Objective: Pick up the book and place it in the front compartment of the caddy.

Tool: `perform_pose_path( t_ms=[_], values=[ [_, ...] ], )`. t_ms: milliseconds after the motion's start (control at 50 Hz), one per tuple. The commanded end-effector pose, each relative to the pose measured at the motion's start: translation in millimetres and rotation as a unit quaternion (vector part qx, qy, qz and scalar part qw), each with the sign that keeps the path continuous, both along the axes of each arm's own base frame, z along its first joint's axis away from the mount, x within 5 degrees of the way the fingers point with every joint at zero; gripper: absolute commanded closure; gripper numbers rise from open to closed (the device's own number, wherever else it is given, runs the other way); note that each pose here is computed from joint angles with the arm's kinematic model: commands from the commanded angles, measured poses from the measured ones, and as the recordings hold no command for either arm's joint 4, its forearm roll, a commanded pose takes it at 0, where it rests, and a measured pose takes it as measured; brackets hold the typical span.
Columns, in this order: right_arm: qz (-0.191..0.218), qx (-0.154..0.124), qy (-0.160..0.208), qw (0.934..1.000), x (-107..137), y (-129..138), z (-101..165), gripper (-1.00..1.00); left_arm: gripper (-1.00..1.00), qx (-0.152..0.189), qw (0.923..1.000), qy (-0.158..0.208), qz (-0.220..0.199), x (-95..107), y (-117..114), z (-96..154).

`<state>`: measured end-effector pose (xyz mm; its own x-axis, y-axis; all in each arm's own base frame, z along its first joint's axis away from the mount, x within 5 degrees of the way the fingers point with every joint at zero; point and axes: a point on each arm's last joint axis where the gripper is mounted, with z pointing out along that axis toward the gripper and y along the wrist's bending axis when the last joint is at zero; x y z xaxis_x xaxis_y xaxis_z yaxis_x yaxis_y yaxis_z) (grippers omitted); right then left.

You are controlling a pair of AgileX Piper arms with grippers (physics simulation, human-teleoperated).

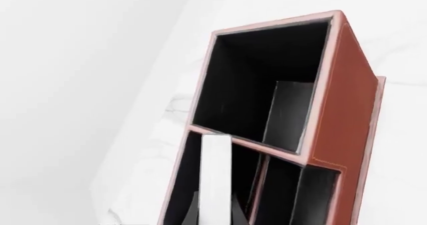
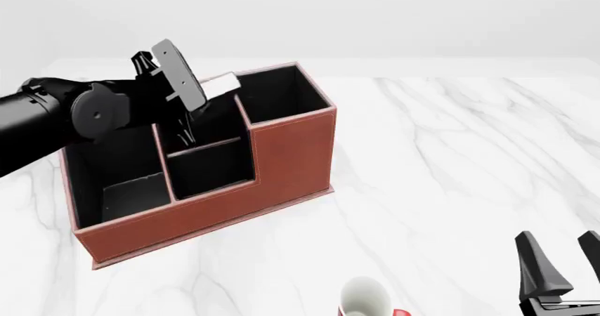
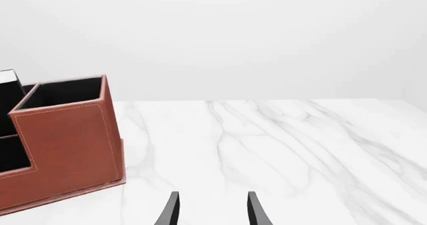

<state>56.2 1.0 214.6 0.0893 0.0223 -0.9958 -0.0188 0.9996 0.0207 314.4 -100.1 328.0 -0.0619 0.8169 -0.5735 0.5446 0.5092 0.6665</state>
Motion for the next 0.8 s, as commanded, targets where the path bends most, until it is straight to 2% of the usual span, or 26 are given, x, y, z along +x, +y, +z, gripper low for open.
perform_pose_path(
  t_ms=[20,40,60,80,800],
  values=[
    [-0.001,0.000,0.000,1.0000,0.0,-0.1,0.0,-1.00,1.00,0.012,0.9991,-0.016,0.037,22.7,23.8,-12.6],
    [-0.001,0.000,0.000,1.0000,0.0,-0.1,0.0,-1.00,-1.00,0.021,0.9984,-0.033,0.040,26.7,29.4,-12.5],
    [-0.001,0.000,0.000,1.0000,0.0,-0.1,0.0,-1.00,-1.00,0.014,0.9980,-0.028,0.055,36.0,35.8,-9.8],
    [-0.001,-0.001,0.000,1.0000,0.0,-0.1,0.0,-1.00,-1.00,0.014,0.9985,-0.025,0.048,30.9,30.9,-10.7],
    [-0.001,0.000,0.000,1.0000,0.0,-0.1,0.0,-1.00,-1.00,0.017,0.9985,-0.012,0.050,34.1,32.3,-19.1]
  ],
)
